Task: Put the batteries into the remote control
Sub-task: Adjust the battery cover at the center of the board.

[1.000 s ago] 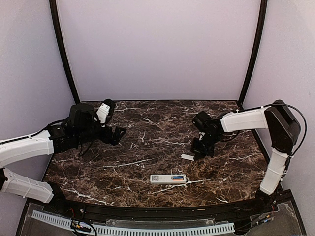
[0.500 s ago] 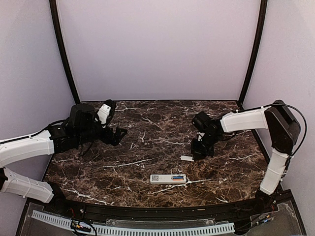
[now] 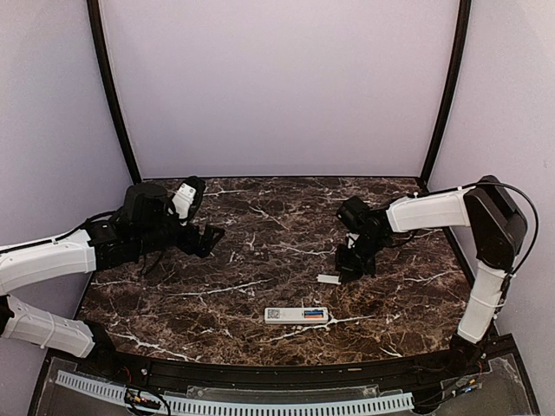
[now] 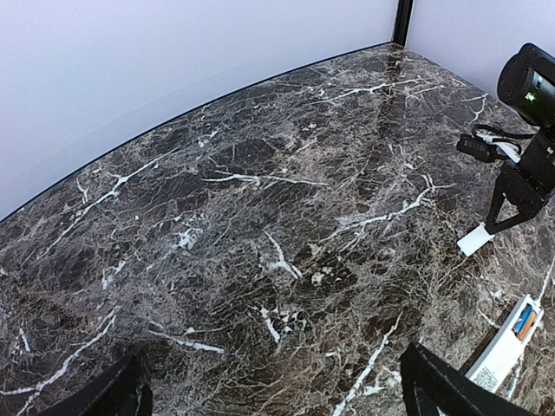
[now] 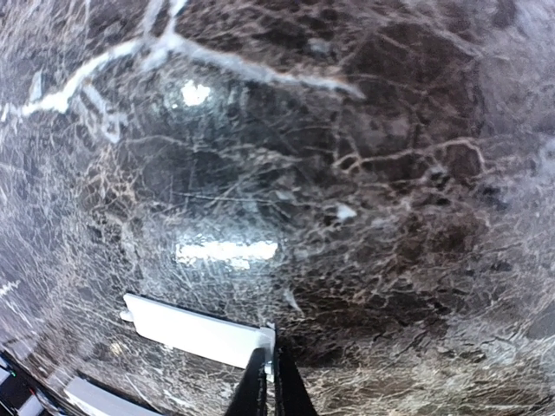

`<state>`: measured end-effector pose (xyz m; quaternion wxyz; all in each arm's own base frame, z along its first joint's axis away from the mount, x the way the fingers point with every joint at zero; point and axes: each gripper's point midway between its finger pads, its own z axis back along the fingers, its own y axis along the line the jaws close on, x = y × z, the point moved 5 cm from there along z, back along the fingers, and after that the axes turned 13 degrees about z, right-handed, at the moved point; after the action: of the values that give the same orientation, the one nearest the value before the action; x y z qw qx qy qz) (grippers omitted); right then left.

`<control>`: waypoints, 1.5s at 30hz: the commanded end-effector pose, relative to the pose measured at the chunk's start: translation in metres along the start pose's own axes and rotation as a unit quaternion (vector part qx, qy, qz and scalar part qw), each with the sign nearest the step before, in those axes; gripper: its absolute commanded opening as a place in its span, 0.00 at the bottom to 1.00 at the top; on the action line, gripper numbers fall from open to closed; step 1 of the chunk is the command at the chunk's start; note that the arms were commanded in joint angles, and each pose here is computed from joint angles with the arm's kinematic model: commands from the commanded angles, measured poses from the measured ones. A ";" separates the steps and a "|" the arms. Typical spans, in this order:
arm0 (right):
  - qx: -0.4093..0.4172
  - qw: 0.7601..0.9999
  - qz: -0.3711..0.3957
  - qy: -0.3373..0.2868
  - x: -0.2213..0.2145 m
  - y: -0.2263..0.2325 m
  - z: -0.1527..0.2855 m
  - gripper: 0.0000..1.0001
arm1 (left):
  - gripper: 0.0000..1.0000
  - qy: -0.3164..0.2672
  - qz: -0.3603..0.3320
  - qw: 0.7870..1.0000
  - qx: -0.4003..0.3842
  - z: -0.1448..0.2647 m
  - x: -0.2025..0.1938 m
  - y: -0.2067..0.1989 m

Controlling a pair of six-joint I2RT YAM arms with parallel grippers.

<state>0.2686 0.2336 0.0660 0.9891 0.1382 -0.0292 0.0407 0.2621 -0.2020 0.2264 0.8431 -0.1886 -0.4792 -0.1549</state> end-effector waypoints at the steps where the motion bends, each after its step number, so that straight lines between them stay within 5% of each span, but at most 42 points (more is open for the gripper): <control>1: -0.026 0.999 -0.001 0.039 -0.015 -0.010 -0.024 0.00 | 0.99 0.009 -0.006 1.000 -0.005 -0.002 -0.004 -0.002; 13: 0.038 0.997 0.061 -0.012 -0.007 0.011 -0.003 0.00 | 0.96 0.019 -0.014 0.999 -0.027 -0.008 -0.008 -0.008; 35: 0.106 0.984 0.130 -0.067 -0.011 0.023 0.003 0.00 | 0.87 0.061 -0.033 0.978 -0.195 -0.051 -0.010 -0.062; 45: 0.074 0.988 0.118 -0.068 -0.007 0.023 0.010 0.00 | 0.86 0.072 -0.050 0.971 -0.222 -0.056 -0.015 -0.078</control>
<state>0.2553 0.2504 0.0682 0.9580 0.2233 -0.0943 0.1532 0.2634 -0.2861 0.1879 0.8208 -0.3192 -0.3709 -0.2946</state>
